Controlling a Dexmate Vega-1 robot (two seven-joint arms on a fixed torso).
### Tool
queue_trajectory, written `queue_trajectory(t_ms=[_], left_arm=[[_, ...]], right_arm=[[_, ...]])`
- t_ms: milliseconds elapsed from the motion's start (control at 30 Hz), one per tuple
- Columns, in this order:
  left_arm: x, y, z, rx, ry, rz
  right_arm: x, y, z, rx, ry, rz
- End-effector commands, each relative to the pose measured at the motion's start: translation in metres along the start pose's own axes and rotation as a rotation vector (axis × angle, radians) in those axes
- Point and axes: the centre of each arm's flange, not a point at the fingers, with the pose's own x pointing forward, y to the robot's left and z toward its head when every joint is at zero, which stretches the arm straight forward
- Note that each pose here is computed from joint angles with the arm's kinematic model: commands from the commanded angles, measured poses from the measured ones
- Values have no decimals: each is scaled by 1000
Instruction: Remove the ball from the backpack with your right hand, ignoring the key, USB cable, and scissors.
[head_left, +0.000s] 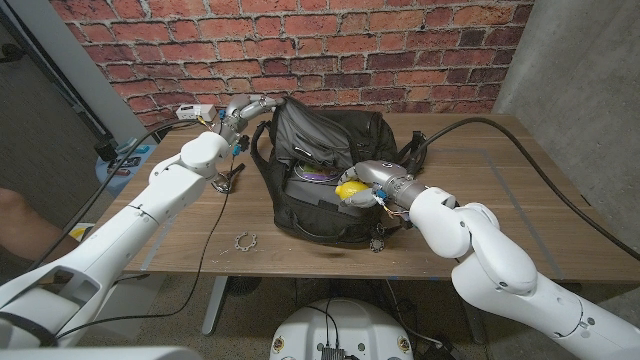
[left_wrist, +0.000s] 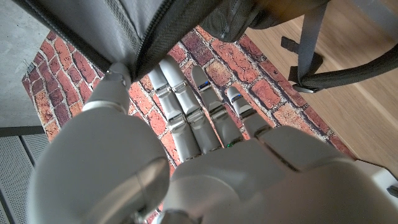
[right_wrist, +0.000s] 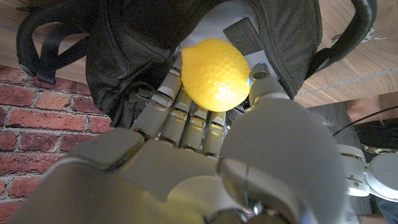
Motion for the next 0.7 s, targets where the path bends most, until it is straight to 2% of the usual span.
queue_trajectory(t_ms=[33,700], left_arm=[[-4,0,2,0,2,-10],[-6,-3,9,8,-10,-31]], right_arm=[[-15,-4,-7,-5,38,-1],[-29,-12,-20,-9,83,-10]])
